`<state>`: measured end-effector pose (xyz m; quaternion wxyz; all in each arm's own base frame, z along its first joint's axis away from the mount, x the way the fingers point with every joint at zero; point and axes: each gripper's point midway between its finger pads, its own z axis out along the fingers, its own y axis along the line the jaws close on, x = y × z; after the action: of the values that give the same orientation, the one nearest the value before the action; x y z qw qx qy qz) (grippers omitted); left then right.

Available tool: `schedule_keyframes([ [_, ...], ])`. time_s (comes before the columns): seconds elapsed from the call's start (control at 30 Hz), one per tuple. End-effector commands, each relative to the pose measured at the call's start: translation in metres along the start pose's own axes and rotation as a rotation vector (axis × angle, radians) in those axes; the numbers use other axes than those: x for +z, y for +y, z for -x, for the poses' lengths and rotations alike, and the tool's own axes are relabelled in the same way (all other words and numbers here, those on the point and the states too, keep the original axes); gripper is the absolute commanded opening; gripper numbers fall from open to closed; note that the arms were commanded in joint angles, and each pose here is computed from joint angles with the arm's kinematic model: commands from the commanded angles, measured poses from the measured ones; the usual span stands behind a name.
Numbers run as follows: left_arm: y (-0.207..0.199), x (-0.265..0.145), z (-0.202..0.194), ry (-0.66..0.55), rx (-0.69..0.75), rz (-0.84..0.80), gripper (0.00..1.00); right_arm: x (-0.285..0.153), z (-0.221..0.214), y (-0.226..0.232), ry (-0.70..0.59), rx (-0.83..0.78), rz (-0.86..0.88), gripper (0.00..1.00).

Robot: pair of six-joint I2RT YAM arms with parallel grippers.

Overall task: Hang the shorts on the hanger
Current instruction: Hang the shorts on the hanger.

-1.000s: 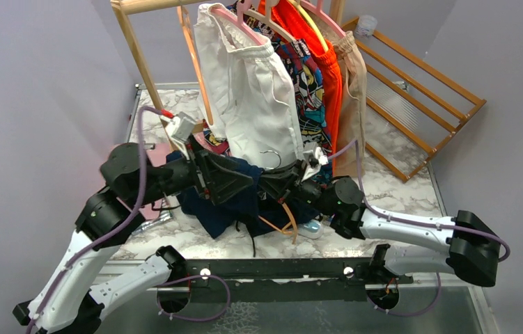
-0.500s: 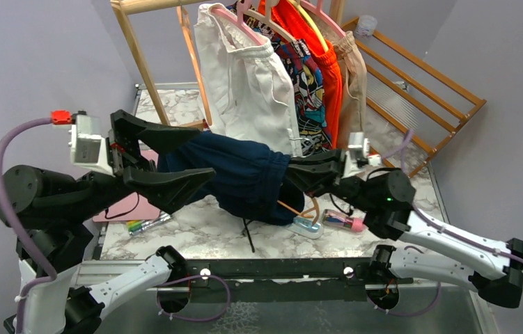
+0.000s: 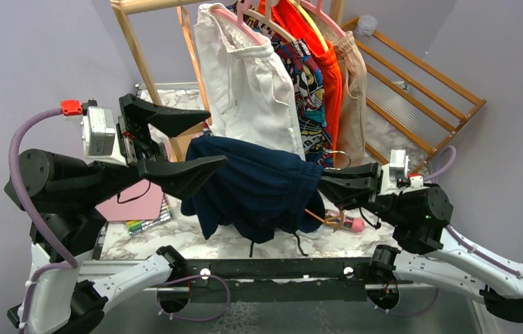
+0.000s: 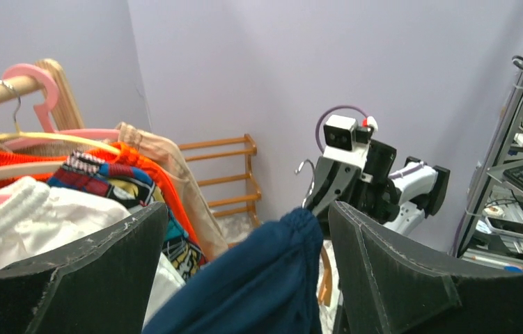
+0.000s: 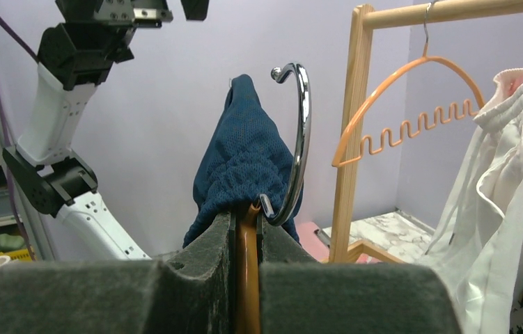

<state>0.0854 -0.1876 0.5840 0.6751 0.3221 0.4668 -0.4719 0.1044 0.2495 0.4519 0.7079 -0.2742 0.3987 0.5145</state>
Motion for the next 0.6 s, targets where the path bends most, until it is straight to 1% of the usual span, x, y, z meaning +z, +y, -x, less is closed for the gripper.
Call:
schedule_keyframes([
  [0.0,-0.005,0.017,0.029,-0.099,0.075,-0.069,0.88,0.000,0.065,0.003,-0.125,-0.072,-0.005,0.01],
  [0.1,0.003,0.031,0.009,-0.071,0.057,-0.078,0.88,-0.008,0.068,0.003,-0.099,-0.088,-0.012,0.01],
  [0.3,0.012,0.045,-0.036,-0.023,-0.006,-0.109,0.87,-0.037,0.049,-0.006,-0.043,-0.064,-0.077,0.01],
  [0.47,0.008,0.048,-0.078,0.101,-0.091,-0.166,0.86,-0.060,0.028,-0.011,0.010,-0.049,-0.120,0.01],
  [0.57,0.007,0.042,-0.104,0.185,-0.138,-0.171,0.86,-0.068,0.023,-0.011,-0.012,-0.033,-0.126,0.01],
])
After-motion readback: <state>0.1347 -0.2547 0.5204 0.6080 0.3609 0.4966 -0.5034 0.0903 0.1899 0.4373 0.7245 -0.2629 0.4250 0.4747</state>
